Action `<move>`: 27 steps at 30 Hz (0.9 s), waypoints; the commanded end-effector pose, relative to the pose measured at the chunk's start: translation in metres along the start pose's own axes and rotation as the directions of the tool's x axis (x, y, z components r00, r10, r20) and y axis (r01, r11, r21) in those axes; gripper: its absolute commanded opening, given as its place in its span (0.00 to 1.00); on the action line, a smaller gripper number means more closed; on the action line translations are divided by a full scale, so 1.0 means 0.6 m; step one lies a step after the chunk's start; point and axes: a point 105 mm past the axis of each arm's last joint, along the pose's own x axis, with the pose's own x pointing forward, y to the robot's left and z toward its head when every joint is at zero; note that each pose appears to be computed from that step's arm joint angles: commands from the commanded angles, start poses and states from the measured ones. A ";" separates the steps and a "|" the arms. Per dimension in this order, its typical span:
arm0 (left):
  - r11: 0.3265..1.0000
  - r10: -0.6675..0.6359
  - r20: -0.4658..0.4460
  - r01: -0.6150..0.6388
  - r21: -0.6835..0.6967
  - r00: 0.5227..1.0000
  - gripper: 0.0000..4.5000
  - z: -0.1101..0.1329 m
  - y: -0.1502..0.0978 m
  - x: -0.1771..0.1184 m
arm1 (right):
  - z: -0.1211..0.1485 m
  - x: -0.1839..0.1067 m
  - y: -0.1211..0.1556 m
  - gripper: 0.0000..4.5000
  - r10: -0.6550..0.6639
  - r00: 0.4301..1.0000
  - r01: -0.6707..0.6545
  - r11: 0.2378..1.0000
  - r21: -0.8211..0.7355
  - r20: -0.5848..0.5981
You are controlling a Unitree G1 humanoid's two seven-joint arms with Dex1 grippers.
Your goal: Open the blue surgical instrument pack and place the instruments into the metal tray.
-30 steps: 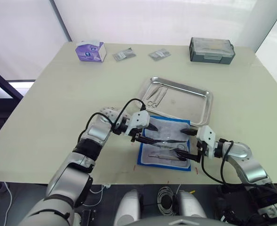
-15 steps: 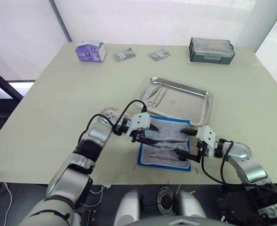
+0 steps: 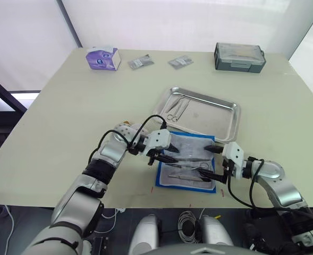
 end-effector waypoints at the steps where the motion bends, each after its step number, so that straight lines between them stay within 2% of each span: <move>1: 0.996 -0.074 -0.043 0.072 -0.046 0.996 0.01 -0.022 -0.025 0.004 | -0.100 -0.021 0.024 1.00 0.014 0.973 0.012 0.994 0.108 -0.232; 9: 0.997 -0.060 -0.046 0.057 -0.056 0.997 0.01 -0.023 -0.021 -0.003 | -0.099 -0.018 0.024 1.00 0.014 0.973 0.011 0.994 0.108 -0.230; 27: 0.999 -0.028 -0.059 0.026 -0.034 0.998 0.01 0.031 -0.007 -0.029 | -0.101 -0.020 0.028 1.00 0.018 0.973 0.009 0.994 0.112 -0.232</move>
